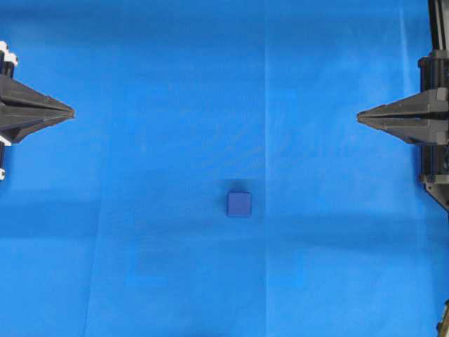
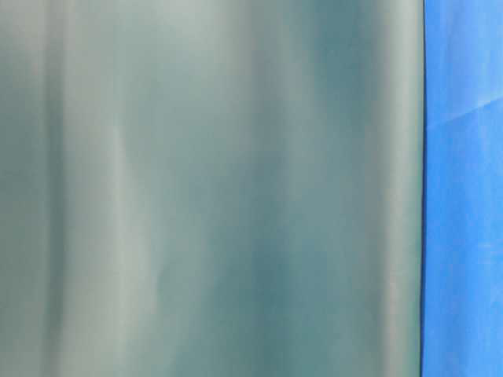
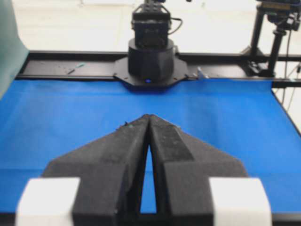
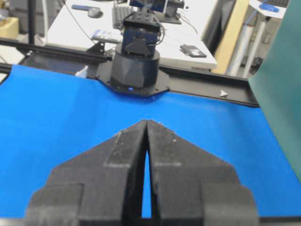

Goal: Handover the blue block to the right arm after grasping it with the left arm, then place it in the designated position.
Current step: 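Open both grippers wide at their start positions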

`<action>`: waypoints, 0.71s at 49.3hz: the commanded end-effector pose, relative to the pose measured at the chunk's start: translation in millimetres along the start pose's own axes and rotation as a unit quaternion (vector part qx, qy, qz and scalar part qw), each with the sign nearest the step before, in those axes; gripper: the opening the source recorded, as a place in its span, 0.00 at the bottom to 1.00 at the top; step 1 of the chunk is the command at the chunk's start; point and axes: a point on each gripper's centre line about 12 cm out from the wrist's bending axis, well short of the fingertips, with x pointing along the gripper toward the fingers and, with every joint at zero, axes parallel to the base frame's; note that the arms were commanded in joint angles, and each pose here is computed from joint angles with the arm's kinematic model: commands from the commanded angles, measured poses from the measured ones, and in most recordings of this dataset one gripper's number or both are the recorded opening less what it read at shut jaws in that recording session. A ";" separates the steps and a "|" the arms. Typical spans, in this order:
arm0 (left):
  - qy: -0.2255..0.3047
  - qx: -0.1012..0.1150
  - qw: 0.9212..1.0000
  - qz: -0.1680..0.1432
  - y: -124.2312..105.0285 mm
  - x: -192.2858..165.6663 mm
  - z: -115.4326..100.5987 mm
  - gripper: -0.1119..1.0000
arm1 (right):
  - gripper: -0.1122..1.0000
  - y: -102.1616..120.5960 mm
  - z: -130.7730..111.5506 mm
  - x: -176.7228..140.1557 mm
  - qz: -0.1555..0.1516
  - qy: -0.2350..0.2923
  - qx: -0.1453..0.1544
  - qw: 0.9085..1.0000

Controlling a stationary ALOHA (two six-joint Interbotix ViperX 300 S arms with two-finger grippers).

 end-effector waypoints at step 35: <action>0.011 0.009 1.000 -0.014 -5.0 -1.4 2.4 0.12 | 0.08 -0.8 9.2 8.1 -0.002 0.031 0.014 0.999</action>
